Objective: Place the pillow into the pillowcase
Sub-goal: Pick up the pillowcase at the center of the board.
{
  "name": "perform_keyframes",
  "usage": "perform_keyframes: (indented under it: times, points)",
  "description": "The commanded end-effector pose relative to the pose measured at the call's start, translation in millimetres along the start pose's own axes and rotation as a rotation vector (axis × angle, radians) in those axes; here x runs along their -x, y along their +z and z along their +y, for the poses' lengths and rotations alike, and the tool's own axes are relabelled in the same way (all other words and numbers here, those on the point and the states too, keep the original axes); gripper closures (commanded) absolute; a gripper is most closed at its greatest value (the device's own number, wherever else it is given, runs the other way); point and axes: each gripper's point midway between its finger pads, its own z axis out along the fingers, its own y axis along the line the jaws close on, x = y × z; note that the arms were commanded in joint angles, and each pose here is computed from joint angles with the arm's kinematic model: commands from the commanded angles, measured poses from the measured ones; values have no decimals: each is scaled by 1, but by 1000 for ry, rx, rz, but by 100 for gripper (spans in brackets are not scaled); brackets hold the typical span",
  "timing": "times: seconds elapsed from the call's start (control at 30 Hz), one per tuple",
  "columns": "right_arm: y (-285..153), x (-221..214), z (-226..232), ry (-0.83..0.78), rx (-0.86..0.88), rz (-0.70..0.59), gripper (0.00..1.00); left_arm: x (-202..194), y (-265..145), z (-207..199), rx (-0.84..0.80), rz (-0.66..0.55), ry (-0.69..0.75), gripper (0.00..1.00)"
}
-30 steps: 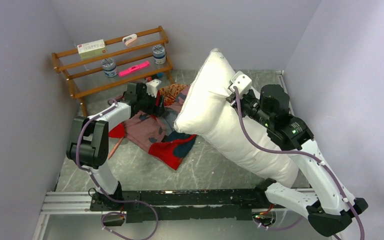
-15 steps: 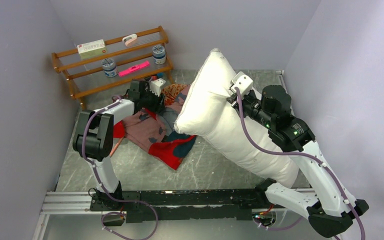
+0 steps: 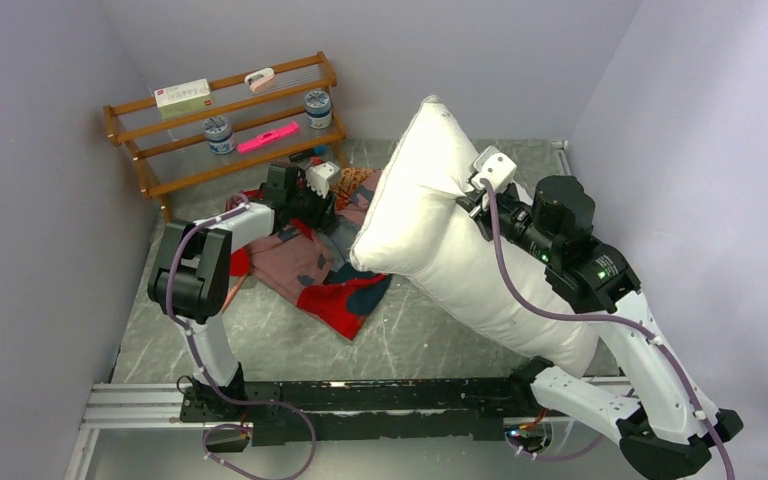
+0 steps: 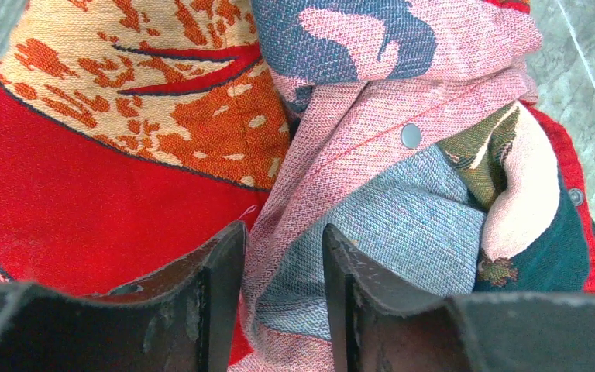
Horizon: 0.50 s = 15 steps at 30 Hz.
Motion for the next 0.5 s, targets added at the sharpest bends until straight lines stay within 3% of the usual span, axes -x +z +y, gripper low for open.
perform_keyframes:
  times: [0.0, 0.17, 0.37, 0.47]
  points:
    - [-15, 36, -11, 2, -46, -131, 100, 17, -5, -1, -2, -57, 32, 56]
    - [-17, 33, -2, 22, -7, -135, 100, 10, -3, 4, 28, -29, 16, 64]
    - [-21, 32, 2, 34, 2, -150, 100, 5, 2, 4, 15, -15, 4, 64]
    - [-21, 33, 3, 34, 6, -152, 100, 3, 3, 4, 16, -9, -1, 74]
